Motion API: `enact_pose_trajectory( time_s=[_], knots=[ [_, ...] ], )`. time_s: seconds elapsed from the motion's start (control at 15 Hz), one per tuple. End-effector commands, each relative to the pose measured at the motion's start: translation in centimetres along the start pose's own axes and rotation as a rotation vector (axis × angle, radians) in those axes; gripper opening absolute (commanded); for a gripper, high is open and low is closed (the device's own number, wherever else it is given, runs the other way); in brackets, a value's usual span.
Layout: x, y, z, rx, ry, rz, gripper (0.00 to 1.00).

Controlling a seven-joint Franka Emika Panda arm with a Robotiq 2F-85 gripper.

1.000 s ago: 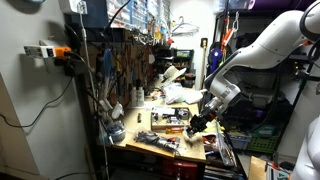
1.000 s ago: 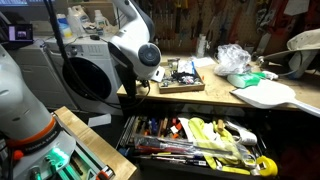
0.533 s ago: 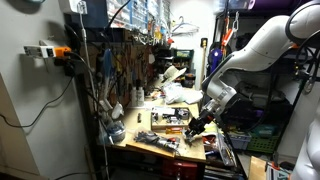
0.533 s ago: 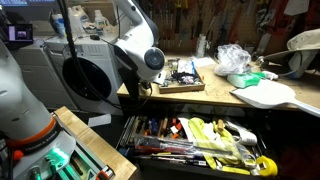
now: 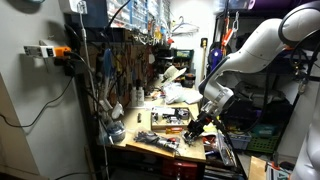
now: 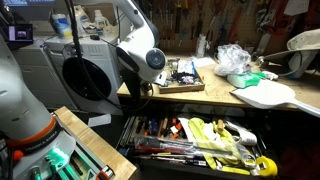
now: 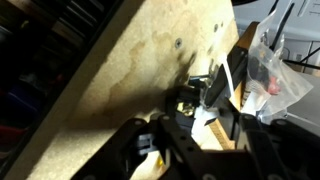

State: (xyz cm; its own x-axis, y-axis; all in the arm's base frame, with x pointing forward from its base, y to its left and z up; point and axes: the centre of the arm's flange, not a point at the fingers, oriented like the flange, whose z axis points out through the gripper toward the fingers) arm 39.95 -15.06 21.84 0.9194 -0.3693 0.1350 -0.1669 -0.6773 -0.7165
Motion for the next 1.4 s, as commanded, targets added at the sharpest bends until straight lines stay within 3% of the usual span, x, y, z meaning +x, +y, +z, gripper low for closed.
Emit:
enact_pose_trajectory(
  time_s=[0.0,0.13,0.2,0.4,0.67,0.8,0.87,0.93,1.33],
  knots=[
    [0.2,1.2,0.8,-0.051,-0.003,0.006,0.42],
    [0.1,1.2,0.8,-0.061,-0.006,0.002,0.72],
    [0.1,1.2,0.9,-0.067,-0.007,0.001,0.77],
    [0.1,1.0,1.1,-0.077,-0.015,-0.006,0.81],
    [0.0,1.0,1.0,-0.096,-0.010,-0.005,0.74],
    [-0.2,1.0,0.8,-0.113,-0.007,0.001,0.83],
    [-0.5,0.9,0.6,-0.125,-0.011,0.006,0.94],
    [-0.7,0.9,0.4,-0.138,-0.017,0.008,1.00],
    [-1.3,0.6,-1.3,-0.300,-0.027,-0.001,1.00]
  ],
)
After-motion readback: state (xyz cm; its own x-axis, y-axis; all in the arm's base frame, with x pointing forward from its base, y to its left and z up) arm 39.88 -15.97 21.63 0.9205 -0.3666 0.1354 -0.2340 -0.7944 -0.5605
